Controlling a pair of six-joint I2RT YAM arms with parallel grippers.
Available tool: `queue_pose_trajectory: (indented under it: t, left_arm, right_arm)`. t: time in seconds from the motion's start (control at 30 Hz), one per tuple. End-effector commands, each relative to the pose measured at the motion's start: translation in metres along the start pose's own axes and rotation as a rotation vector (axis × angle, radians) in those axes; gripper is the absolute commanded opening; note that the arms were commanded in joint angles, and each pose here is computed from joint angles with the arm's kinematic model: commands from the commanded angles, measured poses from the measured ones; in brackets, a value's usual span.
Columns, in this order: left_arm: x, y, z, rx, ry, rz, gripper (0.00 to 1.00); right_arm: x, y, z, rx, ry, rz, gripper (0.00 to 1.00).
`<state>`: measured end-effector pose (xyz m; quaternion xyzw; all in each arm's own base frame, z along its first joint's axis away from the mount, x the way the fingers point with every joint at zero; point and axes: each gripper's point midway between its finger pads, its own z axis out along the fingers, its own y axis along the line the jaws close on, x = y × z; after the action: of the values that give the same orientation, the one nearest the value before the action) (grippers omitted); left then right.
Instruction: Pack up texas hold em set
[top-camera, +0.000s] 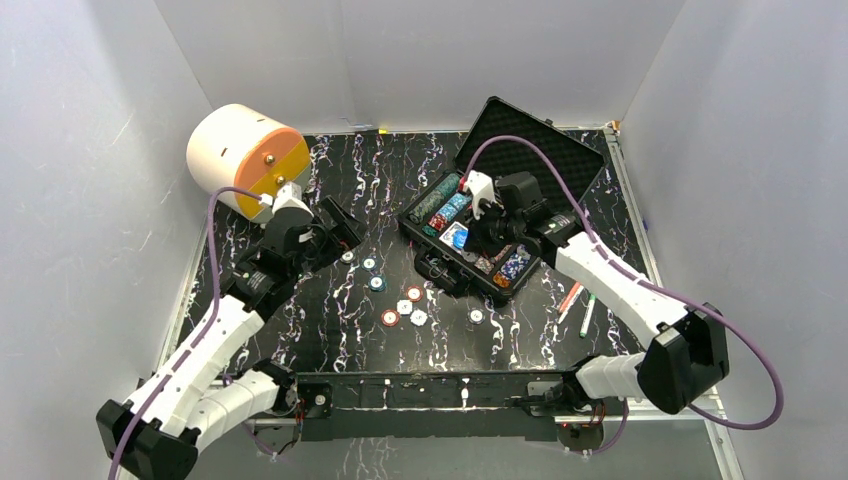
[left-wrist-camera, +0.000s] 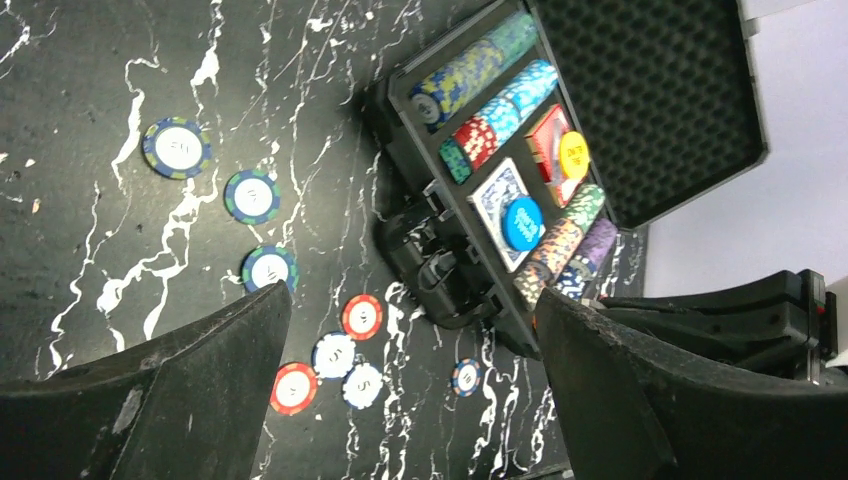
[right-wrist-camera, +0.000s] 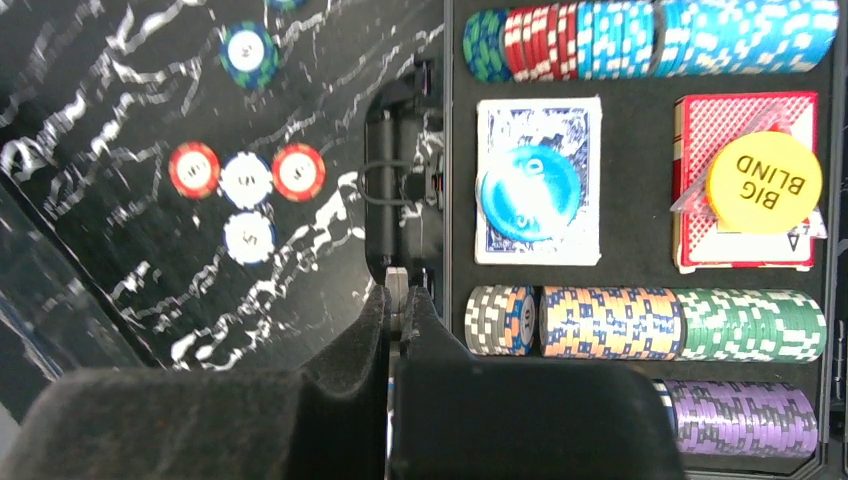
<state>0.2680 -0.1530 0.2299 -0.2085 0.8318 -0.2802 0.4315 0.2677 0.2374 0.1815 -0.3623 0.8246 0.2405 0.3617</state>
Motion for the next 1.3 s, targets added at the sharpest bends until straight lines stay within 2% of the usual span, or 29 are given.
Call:
queue_pose_trajectory:
  t: [0.0, 0.13, 0.6, 0.93, 1.27]
  left_arm:
    - [-0.001, 0.008, 0.002, -0.049, 0.003, 0.034, 0.91]
    - [0.003, 0.010, 0.003, -0.051, 0.015, 0.030, 0.92]
    - [0.007, 0.012, 0.007, -0.069, 0.042, 0.035, 0.92]
    - [0.009, 0.015, 0.006, -0.079, 0.046, 0.032, 0.92]
    - [0.013, 0.019, 0.007, -0.087, 0.056, 0.029, 0.92]
  right_arm:
    - [0.030, -0.001, 0.006, 0.000, 0.124, -0.111, 0.00]
    - [0.046, -0.002, 0.015, 0.021, 0.162, -0.133, 0.00]
    - [0.057, -0.024, 0.032, 0.165, 0.236, -0.181, 0.00]
    - [0.042, -0.037, 0.024, 0.254, 0.178, -0.198, 0.00]
    - [0.050, -0.044, 0.026, 0.287, 0.204, -0.222, 0.00]
